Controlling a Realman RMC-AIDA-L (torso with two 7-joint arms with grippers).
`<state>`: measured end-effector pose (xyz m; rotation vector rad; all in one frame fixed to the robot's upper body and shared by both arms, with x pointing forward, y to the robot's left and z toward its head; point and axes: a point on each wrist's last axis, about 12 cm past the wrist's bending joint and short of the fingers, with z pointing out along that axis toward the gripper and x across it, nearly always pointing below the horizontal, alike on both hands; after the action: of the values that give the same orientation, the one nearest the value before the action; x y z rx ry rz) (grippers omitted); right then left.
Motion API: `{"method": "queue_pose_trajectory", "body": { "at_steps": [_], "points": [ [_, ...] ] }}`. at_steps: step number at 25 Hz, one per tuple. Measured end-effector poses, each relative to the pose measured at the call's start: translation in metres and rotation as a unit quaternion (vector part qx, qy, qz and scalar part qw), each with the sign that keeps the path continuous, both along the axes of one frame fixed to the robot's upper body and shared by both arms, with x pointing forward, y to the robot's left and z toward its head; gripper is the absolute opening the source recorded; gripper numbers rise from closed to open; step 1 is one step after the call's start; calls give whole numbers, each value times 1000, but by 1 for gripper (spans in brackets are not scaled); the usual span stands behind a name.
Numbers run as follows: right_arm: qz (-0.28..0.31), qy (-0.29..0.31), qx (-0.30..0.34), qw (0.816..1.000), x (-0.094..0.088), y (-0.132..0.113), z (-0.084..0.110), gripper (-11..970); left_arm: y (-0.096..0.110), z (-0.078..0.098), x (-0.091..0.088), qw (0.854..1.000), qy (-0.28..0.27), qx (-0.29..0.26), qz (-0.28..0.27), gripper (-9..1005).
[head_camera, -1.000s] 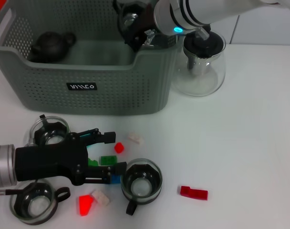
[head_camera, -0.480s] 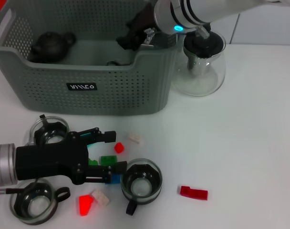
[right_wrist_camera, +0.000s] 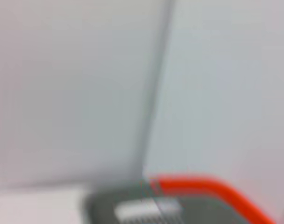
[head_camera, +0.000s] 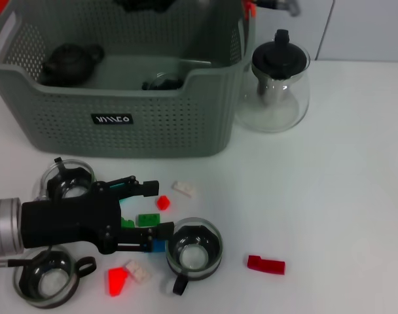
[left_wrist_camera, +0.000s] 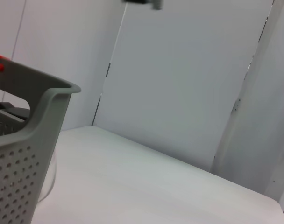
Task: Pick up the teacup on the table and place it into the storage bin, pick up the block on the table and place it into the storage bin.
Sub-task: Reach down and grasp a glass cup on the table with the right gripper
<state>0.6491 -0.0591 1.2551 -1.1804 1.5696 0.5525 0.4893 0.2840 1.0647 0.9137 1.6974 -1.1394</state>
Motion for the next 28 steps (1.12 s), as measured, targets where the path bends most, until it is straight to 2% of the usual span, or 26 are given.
{"method": "queue_pose_trajectory", "body": {
  "at_steps": [3, 7, 12, 14, 16, 19, 20, 24, 28],
  "points": [
    [46, -8, 55, 997, -27, -26, 10, 734, 0, 0, 0, 1000, 0, 0, -1, 911],
    [121, 11, 82, 989, -58, -65, 1, 742, 0, 0, -1, 1000, 2, 2, -2, 911],
    [217, 38, 38, 975, -83, -99, -14, 737, 0, 0, 0, 1000, 2, 2, -3, 911],
    [232, 47, 25, 971, -86, -103, -17, 735, 0, 0, 0, 1000, 1, 1, -3, 911],
    [266, 79, -25, 960, -95, -114, -26, 733, 0, 0, 0, 1000, 1, 1, -2, 911],
    [272, 87, -39, 958, -97, -116, -29, 726, 0, 0, 0, 1000, 1, 2, -1, 911],
    [288, 110, -82, 948, -100, -116, -36, 724, 1, -1, 0, 1000, 2, 3, -1, 911],
    [308, 160, -153, 925, -101, -105, -51, 715, 1, -2, 0, 1000, 3, 8, 3, 911],
    [323, 204, -224, 896, -97, -82, -69, 706, 1, -3, 0, 1000, 4, 10, 2, 911]
  ]
}}
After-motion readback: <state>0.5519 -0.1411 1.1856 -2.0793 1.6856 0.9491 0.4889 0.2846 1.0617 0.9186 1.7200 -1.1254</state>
